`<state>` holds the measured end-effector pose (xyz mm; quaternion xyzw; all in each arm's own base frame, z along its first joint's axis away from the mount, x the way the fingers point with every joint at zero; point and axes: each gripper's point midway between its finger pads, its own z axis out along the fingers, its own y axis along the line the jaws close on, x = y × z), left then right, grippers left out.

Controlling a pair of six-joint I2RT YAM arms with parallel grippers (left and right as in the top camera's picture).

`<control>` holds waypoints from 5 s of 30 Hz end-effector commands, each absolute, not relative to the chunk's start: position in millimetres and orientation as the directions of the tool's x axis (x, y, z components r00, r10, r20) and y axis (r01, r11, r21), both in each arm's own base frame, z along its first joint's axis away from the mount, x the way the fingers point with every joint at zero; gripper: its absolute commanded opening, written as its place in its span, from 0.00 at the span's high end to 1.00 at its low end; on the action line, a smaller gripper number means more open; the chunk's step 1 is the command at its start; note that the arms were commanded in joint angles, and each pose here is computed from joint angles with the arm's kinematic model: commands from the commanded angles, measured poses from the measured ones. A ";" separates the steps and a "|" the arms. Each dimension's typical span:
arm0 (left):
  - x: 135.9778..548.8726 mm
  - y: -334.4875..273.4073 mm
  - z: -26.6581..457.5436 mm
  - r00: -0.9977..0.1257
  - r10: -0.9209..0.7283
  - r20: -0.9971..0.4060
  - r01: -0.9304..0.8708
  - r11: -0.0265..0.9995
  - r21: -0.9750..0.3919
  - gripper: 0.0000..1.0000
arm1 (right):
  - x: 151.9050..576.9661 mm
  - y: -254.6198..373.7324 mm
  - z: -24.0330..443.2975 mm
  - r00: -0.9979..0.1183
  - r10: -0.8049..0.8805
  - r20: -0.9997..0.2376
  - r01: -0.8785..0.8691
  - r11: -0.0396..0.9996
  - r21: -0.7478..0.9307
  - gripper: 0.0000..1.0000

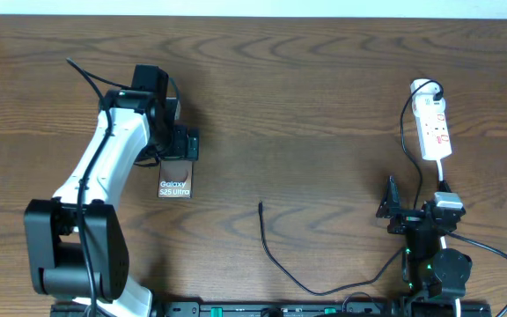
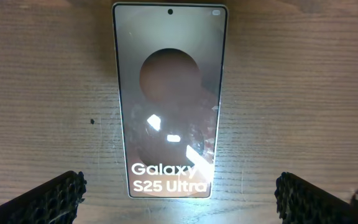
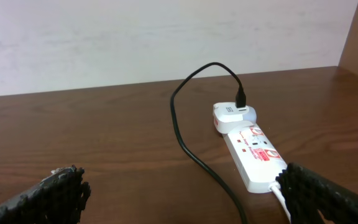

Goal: Plug charger to phone and switch on socket
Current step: 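Move the left gripper forward over the silver phone, then lower the open left gripper down around the phone's top edge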

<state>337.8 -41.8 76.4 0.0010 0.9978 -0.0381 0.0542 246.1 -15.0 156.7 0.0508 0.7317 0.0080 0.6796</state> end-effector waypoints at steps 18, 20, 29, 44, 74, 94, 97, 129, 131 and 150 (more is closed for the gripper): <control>350.2 -46.4 56.2 -0.993 0.069 -0.098 0.070 0.998 -0.008 0.00 | 245.6 -17.2 156.4 -0.069 0.098 -0.993 0.075 0.993 0.093 0.01; 350.7 -44.3 53.2 -0.993 0.066 -0.093 0.065 0.998 0.013 0.00 | 245.6 -17.2 156.4 -0.069 0.098 -0.993 0.075 0.993 0.093 0.01; 358.3 -45.9 49.7 -0.992 0.056 -0.116 0.055 0.998 0.007 0.01 | 245.6 -17.2 156.4 -0.069 0.098 -0.993 0.075 0.993 0.093 0.01; 357.3 -45.1 28.3 -0.996 0.052 -0.069 0.051 0.999 0.006 0.01 | 245.6 -17.2 156.4 -0.069 0.098 -0.993 0.075 0.993 0.093 0.01; 349.4 -38.0 17.2 -0.999 0.024 -0.047 0.025 0.999 -0.026 0.01 | 245.6 -17.2 156.4 -0.069 0.098 -0.993 0.075 0.993 0.093 0.01; 340.4 -37.2 5.2 -1.000 0.023 0.010 0.023 0.999 -0.022 0.01 | 245.6 -17.2 156.4 -0.069 0.098 -0.993 0.075 0.993 0.093 0.01; 338.3 -37.0 5.3 -1.000 0.023 0.019 0.023 1.000 -0.021 0.01 | 245.6 -17.2 156.4 -0.069 0.098 -0.993 0.075 0.993 0.093 0.01; 335.6 -36.7 -10.8 -0.999 0.035 -0.003 0.035 0.999 -0.023 0.01 | 245.6 -17.2 156.4 -0.069 0.098 -0.993 0.075 0.993 0.093 0.01; 337.9 -36.9 -10.7 -0.999 0.038 -0.012 0.038 0.999 -0.023 0.01 | 245.6 -17.2 156.4 -0.069 0.098 -0.993 0.075 0.993 0.093 0.01; 329.0 -36.1 -16.9 -0.999 0.038 0.010 0.038 0.999 -0.022 0.01 | 245.6 -17.2 156.4 -0.069 0.098 -0.993 0.075 0.993 0.093 0.01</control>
